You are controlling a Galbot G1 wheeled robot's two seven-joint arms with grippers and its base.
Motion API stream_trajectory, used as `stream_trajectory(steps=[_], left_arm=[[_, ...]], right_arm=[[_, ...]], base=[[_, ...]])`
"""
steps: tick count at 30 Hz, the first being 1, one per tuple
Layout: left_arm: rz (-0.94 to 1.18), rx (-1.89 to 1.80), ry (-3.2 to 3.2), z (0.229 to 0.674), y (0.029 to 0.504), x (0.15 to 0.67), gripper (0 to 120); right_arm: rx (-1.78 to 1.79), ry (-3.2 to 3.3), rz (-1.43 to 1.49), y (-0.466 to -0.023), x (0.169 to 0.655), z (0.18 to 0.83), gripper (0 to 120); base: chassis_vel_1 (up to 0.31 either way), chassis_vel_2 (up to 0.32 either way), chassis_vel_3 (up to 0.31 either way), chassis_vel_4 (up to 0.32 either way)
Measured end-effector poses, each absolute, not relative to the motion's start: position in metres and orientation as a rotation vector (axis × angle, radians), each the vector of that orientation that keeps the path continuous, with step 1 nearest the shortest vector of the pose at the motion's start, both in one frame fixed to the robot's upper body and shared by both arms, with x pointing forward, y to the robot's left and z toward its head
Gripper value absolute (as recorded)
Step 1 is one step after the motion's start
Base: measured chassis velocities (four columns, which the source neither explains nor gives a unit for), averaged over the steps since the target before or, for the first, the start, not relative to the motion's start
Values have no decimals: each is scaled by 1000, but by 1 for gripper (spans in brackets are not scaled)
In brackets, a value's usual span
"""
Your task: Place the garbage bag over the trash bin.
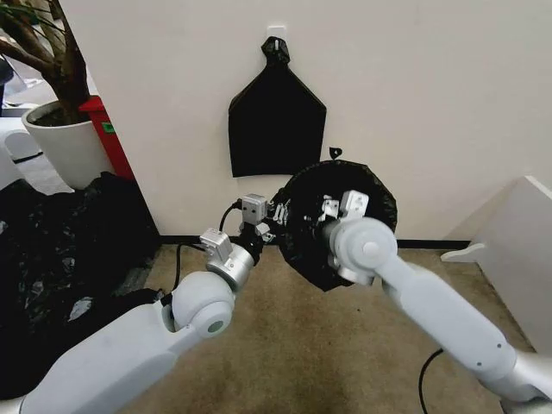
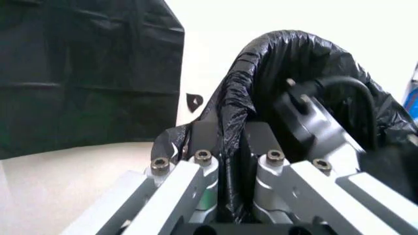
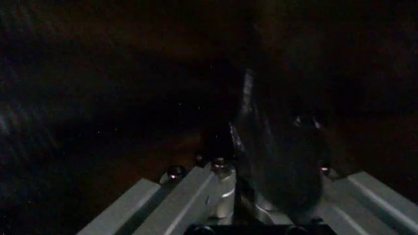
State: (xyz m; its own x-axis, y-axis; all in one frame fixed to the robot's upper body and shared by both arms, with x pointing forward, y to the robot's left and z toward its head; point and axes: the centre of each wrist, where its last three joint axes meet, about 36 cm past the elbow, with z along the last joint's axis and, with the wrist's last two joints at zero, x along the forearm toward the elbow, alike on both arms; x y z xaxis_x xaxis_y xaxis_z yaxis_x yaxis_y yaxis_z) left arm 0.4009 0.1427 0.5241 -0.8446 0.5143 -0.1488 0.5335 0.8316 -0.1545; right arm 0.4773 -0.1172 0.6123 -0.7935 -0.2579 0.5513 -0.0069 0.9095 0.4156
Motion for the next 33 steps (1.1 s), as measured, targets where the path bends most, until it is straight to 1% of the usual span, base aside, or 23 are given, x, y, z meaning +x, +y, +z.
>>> stream_trajectory(steps=[12,22,28,33], left_arm=[[-291,881,2880,530,140,393,5],[-305,905,2874,529,137,388,5],[-306,851,2887,528,143,397,5],[-347,776,2905,530,147,409,5]], right_arm=[[69,-2417,-497,-110,514,580,0],[57,-2422,-506,-106,526,578,0],[98,-2437,-510,-109,512,588,0],[146,-2459,-505,-111,497,599,0]], base=[[0,0,0,0],[0,0,0,0],[0,0,0,0],[0,0,0,0]])
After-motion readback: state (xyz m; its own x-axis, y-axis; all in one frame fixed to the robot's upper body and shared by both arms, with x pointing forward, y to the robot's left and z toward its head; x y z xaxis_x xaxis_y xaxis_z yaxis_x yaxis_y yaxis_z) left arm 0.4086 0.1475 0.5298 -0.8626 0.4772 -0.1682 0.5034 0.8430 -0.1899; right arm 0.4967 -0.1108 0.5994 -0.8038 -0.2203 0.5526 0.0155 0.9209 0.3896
